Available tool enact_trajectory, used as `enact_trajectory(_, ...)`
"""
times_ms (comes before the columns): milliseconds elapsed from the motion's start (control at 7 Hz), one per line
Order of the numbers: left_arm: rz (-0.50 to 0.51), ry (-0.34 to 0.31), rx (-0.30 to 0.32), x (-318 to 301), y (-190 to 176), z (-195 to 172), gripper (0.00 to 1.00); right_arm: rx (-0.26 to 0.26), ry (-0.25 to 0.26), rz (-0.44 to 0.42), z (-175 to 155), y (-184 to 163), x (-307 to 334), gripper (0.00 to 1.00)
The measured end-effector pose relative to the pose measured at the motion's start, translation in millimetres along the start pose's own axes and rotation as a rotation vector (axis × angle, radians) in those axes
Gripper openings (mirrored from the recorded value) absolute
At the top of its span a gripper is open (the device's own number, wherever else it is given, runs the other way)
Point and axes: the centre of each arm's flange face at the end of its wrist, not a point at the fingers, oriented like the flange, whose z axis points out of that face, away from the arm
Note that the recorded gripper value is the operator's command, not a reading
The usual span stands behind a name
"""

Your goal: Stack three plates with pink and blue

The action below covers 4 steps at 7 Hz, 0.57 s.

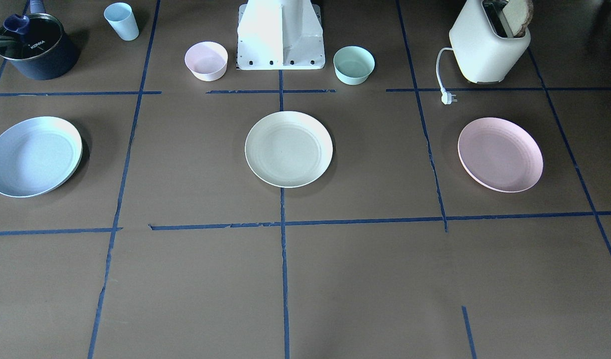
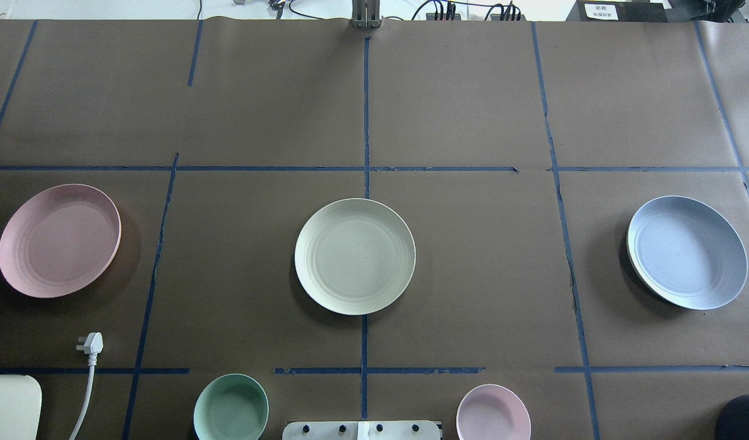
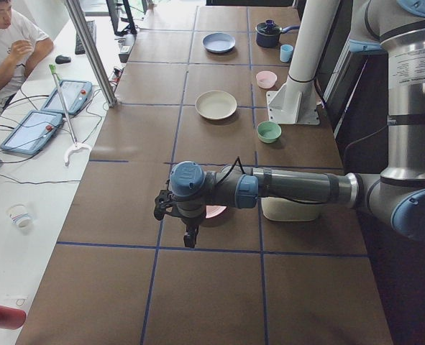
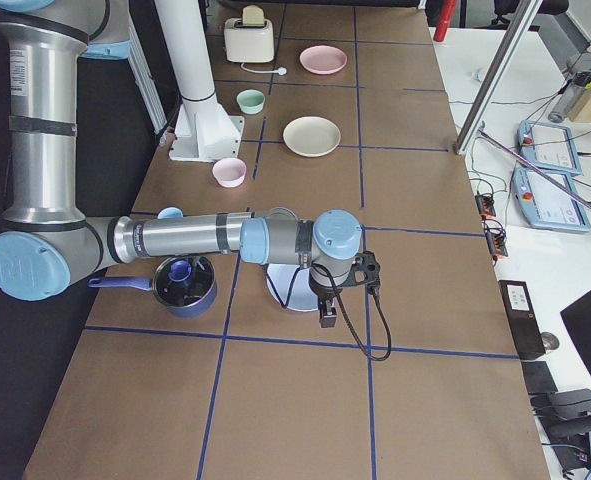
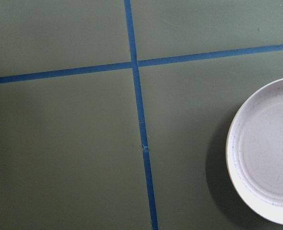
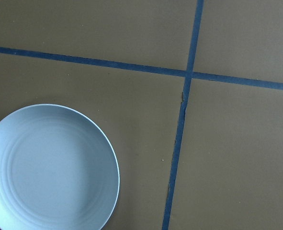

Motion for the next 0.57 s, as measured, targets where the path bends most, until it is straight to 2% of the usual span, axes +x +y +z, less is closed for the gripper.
enact_trajectory(571, 0.006, -0.003, 0.008, 4.0, -0.2, -3.1, 1.00, 0.013, 0.003, 0.038, -5.8, 14.0, 15.2, 1.00)
